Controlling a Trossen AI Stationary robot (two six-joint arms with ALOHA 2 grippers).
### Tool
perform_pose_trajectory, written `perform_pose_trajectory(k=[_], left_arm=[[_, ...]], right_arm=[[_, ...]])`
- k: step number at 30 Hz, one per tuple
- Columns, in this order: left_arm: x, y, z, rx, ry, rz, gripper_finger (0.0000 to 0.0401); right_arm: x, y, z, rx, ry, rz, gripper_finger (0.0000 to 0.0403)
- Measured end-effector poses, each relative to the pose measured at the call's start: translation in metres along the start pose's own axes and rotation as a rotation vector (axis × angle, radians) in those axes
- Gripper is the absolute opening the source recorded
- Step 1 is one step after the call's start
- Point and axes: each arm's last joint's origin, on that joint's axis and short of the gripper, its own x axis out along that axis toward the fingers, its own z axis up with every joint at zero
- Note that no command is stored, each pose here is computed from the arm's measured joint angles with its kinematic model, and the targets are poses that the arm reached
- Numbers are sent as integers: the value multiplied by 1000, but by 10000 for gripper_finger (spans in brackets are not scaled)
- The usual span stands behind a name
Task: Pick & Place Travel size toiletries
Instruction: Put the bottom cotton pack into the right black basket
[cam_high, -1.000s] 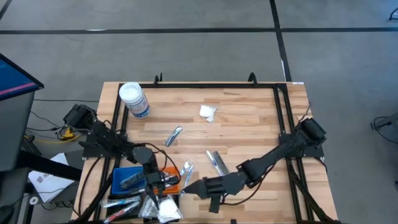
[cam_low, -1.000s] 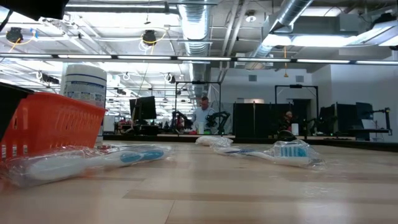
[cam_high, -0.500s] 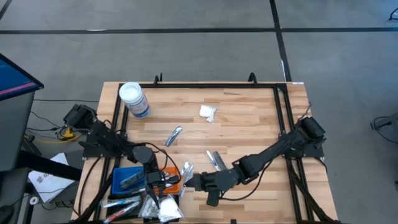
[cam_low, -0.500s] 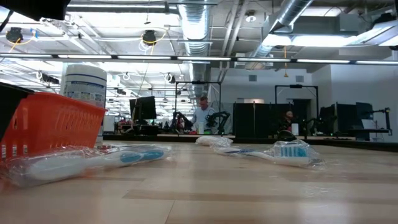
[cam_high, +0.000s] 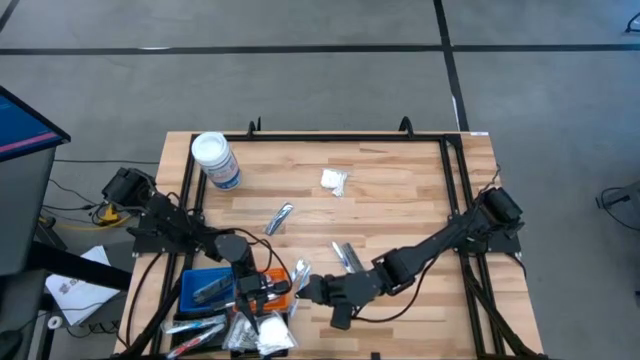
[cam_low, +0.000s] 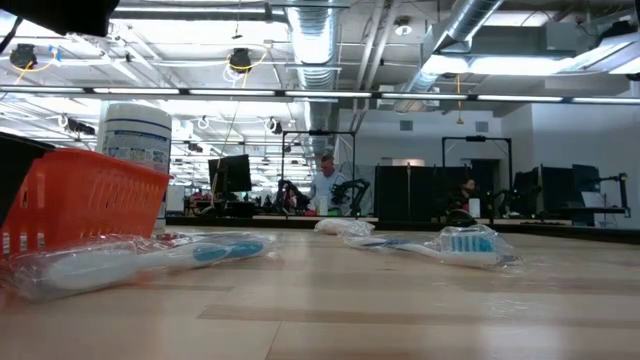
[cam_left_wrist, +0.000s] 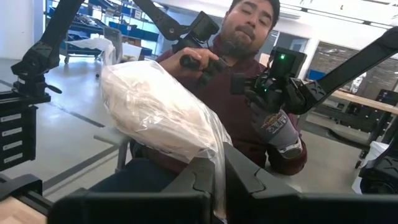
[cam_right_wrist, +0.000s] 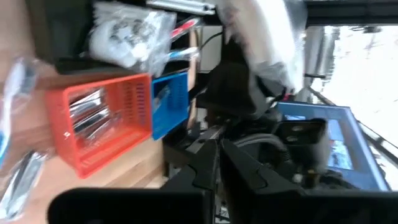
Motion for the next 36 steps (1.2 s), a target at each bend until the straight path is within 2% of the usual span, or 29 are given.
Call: perform_pose_trajectory(k=[7,28,36], left_arm=[[-1,1,-1,-7,7,8,2],[-6,7,-1,-24,13,34,2],[-6,7,-1,-24,13,34,2]], right_arm=[[-1,-1,2,-10,-6,-13,30],[-3,-2,11,-43,-67,-31,143],[-14,-21,15,-123,-30,-152,148]])
